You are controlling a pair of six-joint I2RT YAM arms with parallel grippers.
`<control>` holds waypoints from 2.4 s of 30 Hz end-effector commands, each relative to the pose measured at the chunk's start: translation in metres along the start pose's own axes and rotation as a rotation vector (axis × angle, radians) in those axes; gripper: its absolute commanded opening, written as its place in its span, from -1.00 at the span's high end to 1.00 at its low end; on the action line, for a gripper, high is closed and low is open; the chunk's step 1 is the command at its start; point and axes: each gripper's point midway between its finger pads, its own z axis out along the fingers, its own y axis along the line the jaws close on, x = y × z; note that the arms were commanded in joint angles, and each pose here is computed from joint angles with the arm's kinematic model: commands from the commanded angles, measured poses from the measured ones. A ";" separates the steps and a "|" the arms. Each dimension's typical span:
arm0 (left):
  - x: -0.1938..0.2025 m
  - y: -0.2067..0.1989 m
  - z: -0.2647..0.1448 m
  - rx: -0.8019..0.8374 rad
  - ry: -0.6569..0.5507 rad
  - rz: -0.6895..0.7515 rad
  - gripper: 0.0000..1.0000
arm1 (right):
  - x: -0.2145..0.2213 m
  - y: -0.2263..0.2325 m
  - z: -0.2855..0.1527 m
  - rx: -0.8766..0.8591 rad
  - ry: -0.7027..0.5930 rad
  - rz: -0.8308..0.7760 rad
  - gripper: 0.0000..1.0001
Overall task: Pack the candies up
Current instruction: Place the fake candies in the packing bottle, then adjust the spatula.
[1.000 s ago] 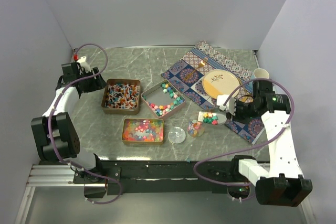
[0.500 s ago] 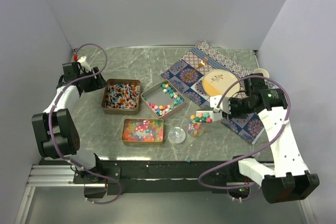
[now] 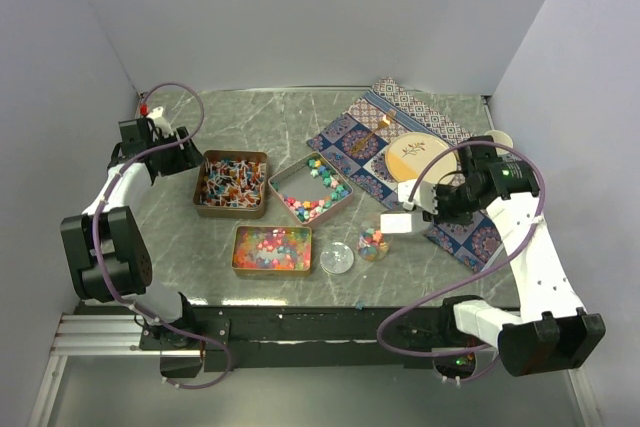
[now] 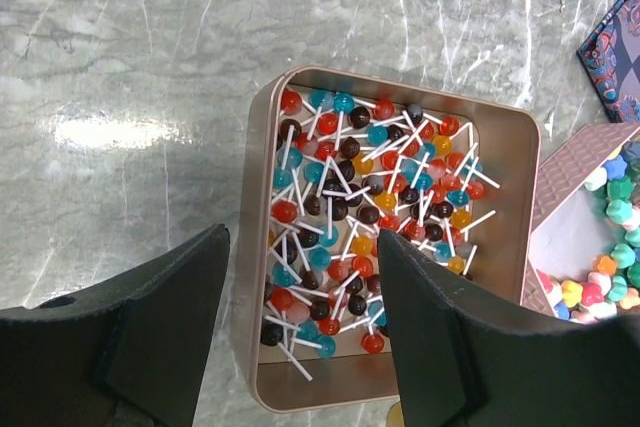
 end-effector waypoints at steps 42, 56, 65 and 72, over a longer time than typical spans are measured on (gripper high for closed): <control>-0.022 -0.216 -0.079 1.037 0.209 -0.139 -0.29 | -0.303 -0.164 0.014 0.199 -0.489 0.100 1.00; -0.018 -0.237 -0.082 1.191 0.282 -0.188 0.53 | -0.330 -0.143 0.014 0.104 -0.568 0.066 1.00; -0.018 -0.236 -0.084 1.204 0.322 -0.209 0.98 | -0.308 -0.126 0.033 0.069 -0.517 0.100 -0.01; -0.017 -0.235 -0.077 1.200 0.329 -0.193 0.98 | -0.296 -0.132 0.037 0.021 -0.499 0.175 0.01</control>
